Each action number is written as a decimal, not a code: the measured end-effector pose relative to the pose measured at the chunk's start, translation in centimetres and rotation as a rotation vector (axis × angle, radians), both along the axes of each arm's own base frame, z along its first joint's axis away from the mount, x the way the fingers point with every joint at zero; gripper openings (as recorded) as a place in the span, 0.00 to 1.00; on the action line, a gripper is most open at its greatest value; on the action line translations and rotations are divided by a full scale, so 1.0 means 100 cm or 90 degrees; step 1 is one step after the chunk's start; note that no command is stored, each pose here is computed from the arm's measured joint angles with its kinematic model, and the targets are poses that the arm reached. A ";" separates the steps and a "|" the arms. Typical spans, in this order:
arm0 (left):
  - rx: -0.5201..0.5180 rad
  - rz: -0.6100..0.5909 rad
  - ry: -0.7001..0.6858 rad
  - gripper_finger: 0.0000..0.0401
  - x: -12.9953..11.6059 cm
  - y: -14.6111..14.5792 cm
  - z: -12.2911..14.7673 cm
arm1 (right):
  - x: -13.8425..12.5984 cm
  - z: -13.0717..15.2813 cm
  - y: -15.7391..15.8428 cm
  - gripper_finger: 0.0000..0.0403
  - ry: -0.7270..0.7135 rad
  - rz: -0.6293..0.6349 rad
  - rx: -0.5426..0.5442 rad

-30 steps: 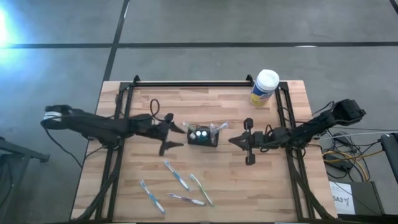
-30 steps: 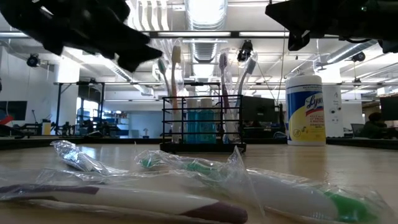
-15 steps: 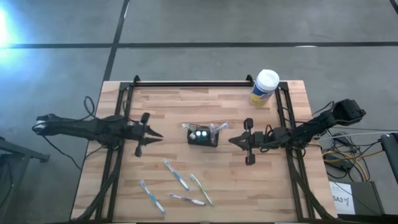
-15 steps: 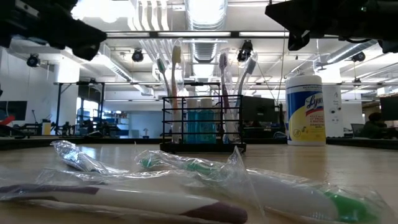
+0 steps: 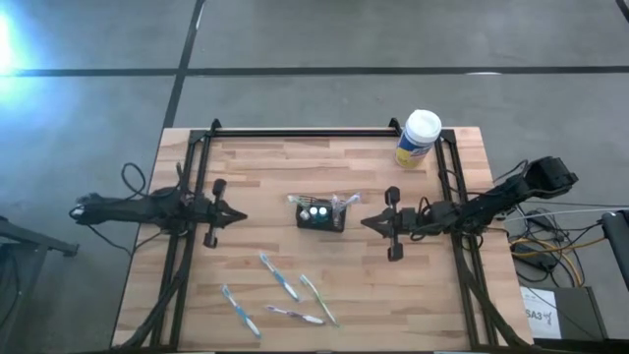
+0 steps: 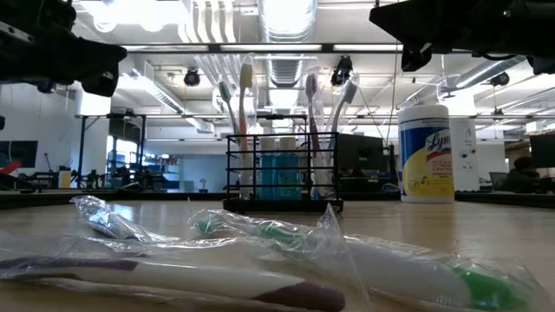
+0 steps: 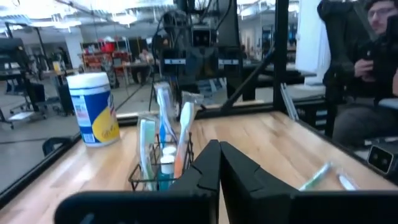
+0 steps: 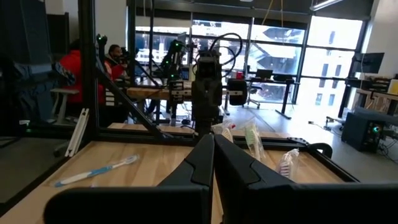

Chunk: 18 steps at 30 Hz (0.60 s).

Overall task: Pick & Place toothbrushing station
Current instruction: Put the green toothbrush into the black mesh organizer

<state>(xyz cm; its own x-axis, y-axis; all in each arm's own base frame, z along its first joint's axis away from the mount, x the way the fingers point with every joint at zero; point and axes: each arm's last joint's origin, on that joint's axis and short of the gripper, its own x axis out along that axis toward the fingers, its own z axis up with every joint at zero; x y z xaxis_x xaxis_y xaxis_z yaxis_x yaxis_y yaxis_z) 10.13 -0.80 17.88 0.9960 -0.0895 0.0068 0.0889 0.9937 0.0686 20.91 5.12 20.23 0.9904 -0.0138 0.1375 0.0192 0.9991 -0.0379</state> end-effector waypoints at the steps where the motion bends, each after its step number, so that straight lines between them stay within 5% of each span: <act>1: -0.005 0.000 0.000 0.02 0.000 0.000 -0.003 | 0.000 0.000 0.000 0.02 0.000 0.000 0.001; 18: 0.004 0.012 0.016 0.02 -0.002 0.001 -0.014 | 0.000 -0.001 0.000 0.02 0.004 0.013 0.053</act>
